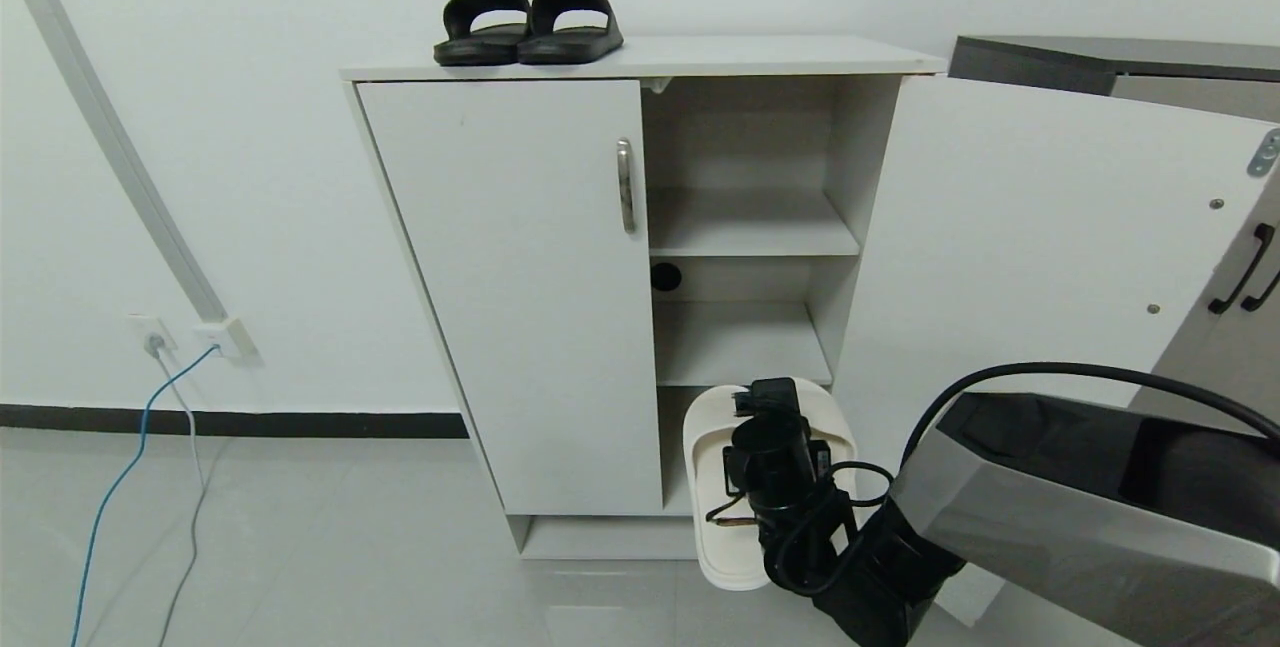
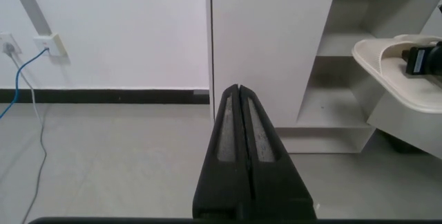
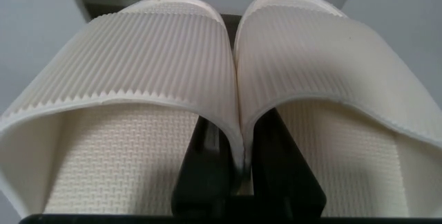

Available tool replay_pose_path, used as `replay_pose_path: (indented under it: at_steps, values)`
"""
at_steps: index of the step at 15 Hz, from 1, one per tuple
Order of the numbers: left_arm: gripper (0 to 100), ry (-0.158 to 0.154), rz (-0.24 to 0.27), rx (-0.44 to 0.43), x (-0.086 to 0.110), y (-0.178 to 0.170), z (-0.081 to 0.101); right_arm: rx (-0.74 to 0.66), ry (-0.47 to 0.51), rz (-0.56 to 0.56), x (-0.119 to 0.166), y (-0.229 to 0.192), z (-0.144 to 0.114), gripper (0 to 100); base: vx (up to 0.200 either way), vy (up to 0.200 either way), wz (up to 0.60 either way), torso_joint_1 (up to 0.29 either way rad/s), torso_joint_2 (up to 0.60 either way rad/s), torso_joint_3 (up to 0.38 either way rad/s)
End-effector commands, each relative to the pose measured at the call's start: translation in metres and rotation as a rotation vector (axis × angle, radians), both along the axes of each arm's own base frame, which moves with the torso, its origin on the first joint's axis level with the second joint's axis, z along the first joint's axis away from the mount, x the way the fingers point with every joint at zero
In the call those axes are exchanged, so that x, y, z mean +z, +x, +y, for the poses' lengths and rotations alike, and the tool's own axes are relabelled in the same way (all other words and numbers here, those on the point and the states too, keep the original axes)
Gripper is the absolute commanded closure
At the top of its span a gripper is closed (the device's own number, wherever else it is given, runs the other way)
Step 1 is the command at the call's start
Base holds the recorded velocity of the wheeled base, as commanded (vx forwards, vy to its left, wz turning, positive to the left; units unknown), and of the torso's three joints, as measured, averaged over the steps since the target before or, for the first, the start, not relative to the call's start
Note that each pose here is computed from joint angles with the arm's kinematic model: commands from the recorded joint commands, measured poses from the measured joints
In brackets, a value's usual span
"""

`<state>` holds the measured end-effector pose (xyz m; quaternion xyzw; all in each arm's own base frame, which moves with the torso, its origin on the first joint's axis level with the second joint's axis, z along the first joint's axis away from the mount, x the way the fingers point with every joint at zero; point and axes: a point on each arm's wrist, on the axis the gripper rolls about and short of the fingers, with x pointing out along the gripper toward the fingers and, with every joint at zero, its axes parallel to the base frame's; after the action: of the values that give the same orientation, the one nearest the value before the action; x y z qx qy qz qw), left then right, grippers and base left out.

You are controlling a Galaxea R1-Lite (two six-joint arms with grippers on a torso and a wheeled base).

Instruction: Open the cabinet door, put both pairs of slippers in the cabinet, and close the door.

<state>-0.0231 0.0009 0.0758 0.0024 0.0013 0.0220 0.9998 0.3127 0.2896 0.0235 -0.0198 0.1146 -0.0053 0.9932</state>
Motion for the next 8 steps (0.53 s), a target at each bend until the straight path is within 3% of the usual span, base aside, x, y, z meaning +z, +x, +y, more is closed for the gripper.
replay_pose_path:
  at_steps: [1, 4, 8]
  values:
    - [100, 0.001, 0.002, 0.0, 0.0, 0.0001, 0.0, 0.001, 0.002, 0.0, -0.0002, 0.0001, 0.0, 100, 0.0, 0.0, 0.0, 0.0, 0.0, 0.0]
    - [100, 0.006, 0.007, -0.001, -0.0001, 0.0004, 0.0, 0.002, 0.002, 0.001, -0.0016, 0.0006, 0.0005, 100, 0.0, 0.0, 0.0, 0.002, 0.0, -0.032]
    - [100, 0.005, 0.004, 0.0, -0.0005, 0.0002, 0.0, -0.001, 0.007, -0.003, -0.0009, 0.0019, 0.0008, 100, 0.0, 0.0, 0.0, 0.001, 0.0, -0.176]
